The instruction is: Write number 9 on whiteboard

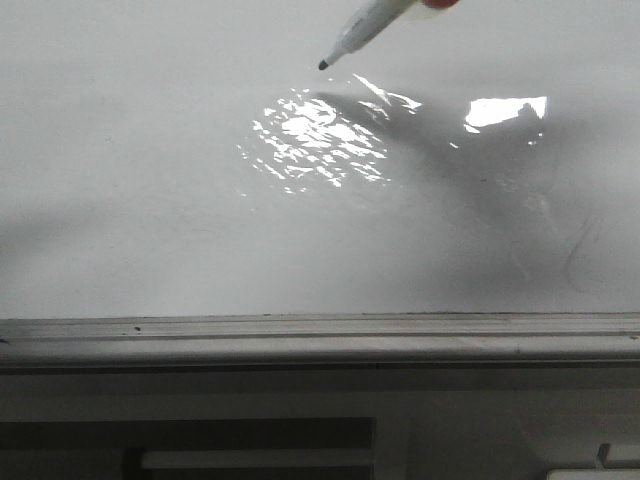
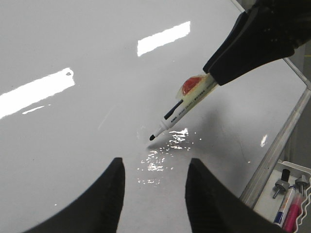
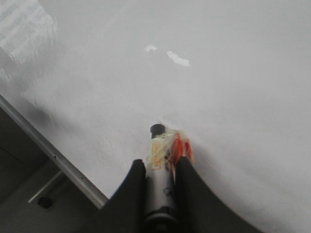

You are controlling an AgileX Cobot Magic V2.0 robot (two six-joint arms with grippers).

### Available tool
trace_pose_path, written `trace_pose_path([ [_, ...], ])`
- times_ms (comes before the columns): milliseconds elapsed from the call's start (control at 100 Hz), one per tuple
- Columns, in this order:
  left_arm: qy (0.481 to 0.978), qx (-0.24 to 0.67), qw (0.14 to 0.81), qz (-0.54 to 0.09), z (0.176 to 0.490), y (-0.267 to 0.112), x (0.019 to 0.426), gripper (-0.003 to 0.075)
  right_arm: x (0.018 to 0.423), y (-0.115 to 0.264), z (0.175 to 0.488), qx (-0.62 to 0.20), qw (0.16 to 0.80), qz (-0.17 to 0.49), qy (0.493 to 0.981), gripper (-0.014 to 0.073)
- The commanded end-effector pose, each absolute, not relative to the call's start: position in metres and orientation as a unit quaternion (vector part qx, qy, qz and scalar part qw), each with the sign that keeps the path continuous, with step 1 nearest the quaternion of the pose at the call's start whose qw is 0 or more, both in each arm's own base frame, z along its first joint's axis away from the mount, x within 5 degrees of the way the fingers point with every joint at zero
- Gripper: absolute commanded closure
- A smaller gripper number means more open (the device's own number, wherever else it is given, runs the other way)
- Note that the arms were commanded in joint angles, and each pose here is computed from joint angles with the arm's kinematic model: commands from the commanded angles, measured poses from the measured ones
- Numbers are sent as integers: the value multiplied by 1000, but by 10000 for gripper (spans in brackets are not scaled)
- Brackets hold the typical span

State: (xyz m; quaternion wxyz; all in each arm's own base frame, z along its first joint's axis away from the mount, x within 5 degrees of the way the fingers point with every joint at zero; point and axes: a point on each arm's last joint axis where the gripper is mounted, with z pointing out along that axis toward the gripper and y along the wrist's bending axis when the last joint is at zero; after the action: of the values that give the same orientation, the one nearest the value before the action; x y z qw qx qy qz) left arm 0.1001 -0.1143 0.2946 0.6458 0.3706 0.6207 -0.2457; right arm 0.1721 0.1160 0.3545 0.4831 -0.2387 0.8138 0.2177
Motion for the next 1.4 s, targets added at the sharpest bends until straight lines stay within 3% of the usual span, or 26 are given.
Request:
trace_pose_path([
  [0, 587, 354, 673, -278, 313, -116, 98, 438, 181, 116, 367, -224, 515, 216, 799, 652],
  [320, 587, 354, 673, -277, 313, -116, 98, 438, 198, 141, 349, -262, 415, 224, 842, 652],
  [730, 587, 354, 673, -277, 313, -116, 98, 438, 203, 123, 389, -255, 482, 189, 817, 652],
  [860, 587, 354, 673, -277, 313, -116, 98, 438, 200, 124, 379, -254, 434, 196, 842, 652],
  [1080, 589, 354, 672, -276, 312, -116, 98, 438, 193, 123, 336, -244, 365, 202, 876, 652],
  [1390, 583, 407, 647, -275, 300, -133, 101, 438, 176, 124, 361, -242, 387, 247, 855, 652],
])
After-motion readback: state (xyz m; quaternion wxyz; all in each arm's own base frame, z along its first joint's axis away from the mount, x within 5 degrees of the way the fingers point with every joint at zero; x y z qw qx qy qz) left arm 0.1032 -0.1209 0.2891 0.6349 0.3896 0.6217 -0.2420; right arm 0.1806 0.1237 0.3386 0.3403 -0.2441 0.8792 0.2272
